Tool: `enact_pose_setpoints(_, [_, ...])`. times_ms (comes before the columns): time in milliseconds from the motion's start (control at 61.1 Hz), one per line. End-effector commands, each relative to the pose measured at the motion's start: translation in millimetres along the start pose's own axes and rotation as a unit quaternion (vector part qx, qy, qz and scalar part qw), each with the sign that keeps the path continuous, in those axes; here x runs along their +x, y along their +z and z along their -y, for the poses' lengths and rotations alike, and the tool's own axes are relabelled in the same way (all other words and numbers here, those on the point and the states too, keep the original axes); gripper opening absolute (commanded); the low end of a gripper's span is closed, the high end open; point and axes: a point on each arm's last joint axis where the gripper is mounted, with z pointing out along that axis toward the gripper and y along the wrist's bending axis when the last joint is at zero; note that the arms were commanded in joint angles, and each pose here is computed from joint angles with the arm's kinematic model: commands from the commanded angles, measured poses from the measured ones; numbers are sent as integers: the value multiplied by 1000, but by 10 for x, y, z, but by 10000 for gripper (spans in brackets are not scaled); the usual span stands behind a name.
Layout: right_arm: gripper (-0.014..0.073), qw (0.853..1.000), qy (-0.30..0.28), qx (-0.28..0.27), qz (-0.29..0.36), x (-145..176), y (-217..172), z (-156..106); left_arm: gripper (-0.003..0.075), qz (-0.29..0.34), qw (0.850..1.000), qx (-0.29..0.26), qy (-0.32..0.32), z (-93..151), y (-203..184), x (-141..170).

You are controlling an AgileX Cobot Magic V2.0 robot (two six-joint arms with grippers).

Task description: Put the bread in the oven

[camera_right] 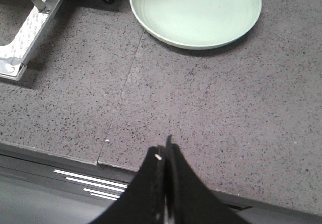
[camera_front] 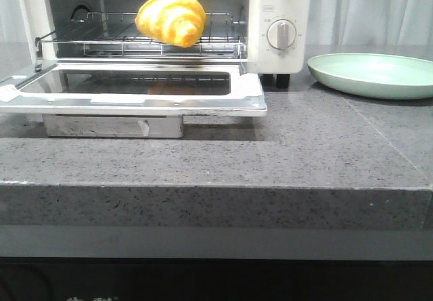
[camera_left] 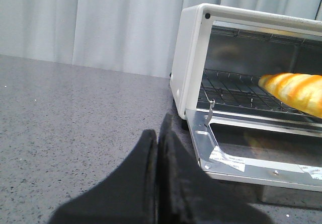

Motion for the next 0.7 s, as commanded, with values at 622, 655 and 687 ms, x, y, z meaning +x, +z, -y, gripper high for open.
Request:
enact_pose_setpoints(622, [-66,943,38,60,326,1292,438,179,-20,47,999,5,-3,8,-17,-63])
enact_pose_setpoints(655, [-66,941,37,59,332,1334,468,178,-20,47,999,5,-3,8,-17,-63])
enact_pose_setpoints(687, [-66,939,36,57,337,1366,490,175,-20,47,999,5,-3,8,-17,-63])
